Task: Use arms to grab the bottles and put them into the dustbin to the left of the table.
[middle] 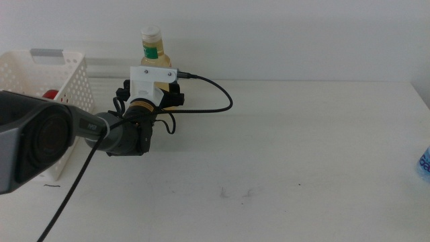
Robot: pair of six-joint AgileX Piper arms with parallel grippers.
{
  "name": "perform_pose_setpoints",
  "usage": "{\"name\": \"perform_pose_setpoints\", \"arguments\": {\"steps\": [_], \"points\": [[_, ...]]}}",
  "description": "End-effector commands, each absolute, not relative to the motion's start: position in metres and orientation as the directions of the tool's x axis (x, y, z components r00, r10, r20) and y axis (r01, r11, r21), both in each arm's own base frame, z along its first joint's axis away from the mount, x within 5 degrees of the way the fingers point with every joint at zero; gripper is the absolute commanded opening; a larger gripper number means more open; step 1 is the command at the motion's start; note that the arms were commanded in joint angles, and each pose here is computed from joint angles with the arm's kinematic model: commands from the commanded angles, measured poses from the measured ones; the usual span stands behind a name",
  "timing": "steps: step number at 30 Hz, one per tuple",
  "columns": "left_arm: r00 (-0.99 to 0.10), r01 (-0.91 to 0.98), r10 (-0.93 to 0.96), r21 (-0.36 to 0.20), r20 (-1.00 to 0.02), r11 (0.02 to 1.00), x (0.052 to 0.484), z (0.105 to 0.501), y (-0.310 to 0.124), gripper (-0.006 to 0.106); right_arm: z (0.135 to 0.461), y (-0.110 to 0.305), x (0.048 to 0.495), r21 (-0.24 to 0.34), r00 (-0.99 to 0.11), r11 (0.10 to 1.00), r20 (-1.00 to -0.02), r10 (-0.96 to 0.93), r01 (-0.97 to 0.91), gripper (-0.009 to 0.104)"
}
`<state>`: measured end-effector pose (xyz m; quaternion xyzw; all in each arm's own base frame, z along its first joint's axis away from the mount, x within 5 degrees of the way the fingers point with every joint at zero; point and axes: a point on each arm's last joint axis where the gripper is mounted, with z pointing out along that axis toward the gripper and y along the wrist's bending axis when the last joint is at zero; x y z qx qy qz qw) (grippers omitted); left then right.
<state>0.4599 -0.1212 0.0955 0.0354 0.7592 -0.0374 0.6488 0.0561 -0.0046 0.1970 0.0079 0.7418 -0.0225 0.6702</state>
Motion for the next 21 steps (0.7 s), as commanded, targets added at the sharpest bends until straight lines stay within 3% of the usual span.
{"name": "perform_pose_setpoints", "arguments": {"steps": [1,6,9,11,14,17,18,21], "points": [[-0.153,0.089,-0.006,-0.020,-0.988,0.996,0.466,0.090,-0.118,0.094,0.197,-0.005,0.056,-0.036,-0.091,0.998,-0.995,-0.031,0.045,0.093],[-0.139,0.086,-0.007,-0.019,-0.990,0.996,0.470,0.082,-0.118,0.093,0.197,-0.005,0.056,-0.036,-0.091,0.998,-0.995,-0.031,0.045,0.093],[-0.095,0.060,-0.022,-0.028,-0.995,0.998,0.471,0.083,-0.115,0.085,0.197,-0.005,0.056,-0.036,-0.091,0.998,-0.995,-0.031,0.045,0.093],[-0.084,0.031,-0.049,-0.052,-0.995,0.998,0.470,0.087,-0.112,0.071,0.197,-0.005,0.056,-0.036,-0.091,0.998,-0.995,-0.031,0.045,0.093],[-0.073,0.033,-0.053,-0.055,-0.996,0.998,0.461,0.104,-0.112,0.037,0.197,-0.005,0.056,-0.036,-0.091,0.998,-0.995,-0.031,0.045,0.093],[-0.106,0.045,0.003,-0.001,-0.994,0.999,0.436,0.129,-0.115,0.005,0.197,-0.005,0.056,-0.036,-0.091,0.998,-0.995,-0.031,0.045,0.093],[-0.139,0.056,0.040,0.033,-0.989,0.998,0.425,0.140,-0.115,-0.002,0.197,-0.005,0.056,-0.036,-0.091,0.998,-0.995,-0.031,0.045,0.093],[-0.279,0.093,0.090,0.067,-0.956,0.993,0.393,0.172,-0.118,-0.002,0.197,-0.005,0.056,-0.036,-0.091,0.998,-0.995,-0.031,0.045,0.093]]}}
